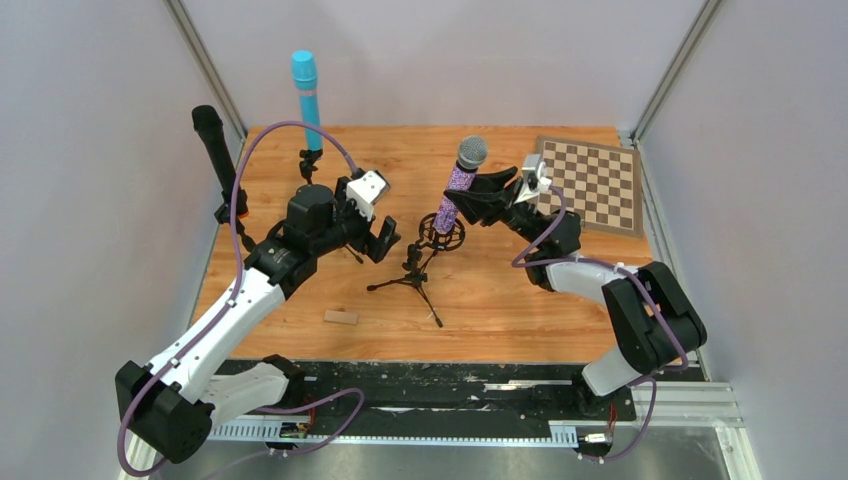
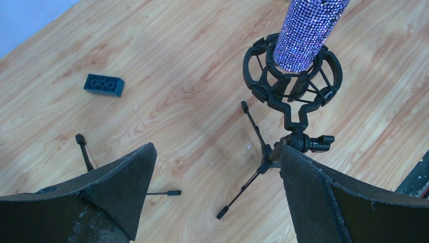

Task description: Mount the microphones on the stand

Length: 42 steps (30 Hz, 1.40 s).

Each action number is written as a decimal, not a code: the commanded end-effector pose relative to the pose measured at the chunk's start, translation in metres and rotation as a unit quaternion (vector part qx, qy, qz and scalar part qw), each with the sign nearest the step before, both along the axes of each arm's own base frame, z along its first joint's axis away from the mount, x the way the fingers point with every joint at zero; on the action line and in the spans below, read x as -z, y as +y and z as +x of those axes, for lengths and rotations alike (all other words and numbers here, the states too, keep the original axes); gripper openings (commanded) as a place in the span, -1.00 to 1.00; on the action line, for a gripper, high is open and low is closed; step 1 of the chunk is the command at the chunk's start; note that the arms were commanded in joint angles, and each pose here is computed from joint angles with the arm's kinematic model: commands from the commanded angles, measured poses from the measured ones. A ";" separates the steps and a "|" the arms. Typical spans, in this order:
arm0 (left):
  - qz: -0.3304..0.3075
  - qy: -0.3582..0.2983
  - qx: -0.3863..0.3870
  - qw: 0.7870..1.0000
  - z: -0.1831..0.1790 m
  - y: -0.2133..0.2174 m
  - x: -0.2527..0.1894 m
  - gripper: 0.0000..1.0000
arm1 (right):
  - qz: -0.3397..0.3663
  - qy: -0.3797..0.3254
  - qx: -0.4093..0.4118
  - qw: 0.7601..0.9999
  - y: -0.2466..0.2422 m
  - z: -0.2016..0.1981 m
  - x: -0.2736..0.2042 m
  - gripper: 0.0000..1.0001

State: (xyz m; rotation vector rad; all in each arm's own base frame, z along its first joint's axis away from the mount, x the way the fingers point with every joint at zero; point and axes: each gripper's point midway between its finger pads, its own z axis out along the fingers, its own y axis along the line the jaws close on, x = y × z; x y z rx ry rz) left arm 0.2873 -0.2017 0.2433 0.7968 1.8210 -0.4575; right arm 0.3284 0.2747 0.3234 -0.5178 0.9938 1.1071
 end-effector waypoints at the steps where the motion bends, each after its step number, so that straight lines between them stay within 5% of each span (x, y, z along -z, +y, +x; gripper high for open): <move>1: 0.005 -0.010 0.007 1.000 0.001 -0.003 -0.001 1.00 | 0.000 -0.035 0.005 0.999 -0.004 -0.008 -0.017 -1.00; 14: 0.010 -0.010 0.007 1.000 0.000 -0.003 0.001 1.00 | -0.022 -0.009 -0.011 1.000 0.003 -0.006 0.000 -1.00; 23: 0.011 -0.010 0.006 1.000 0.000 -0.003 0.001 1.00 | -0.102 0.020 0.004 0.995 0.015 0.001 0.013 -1.00; 42: 0.016 -0.011 0.007 1.000 0.000 -0.004 0.002 1.00 | -0.060 -0.022 0.023 0.998 -0.001 -0.024 0.027 -1.00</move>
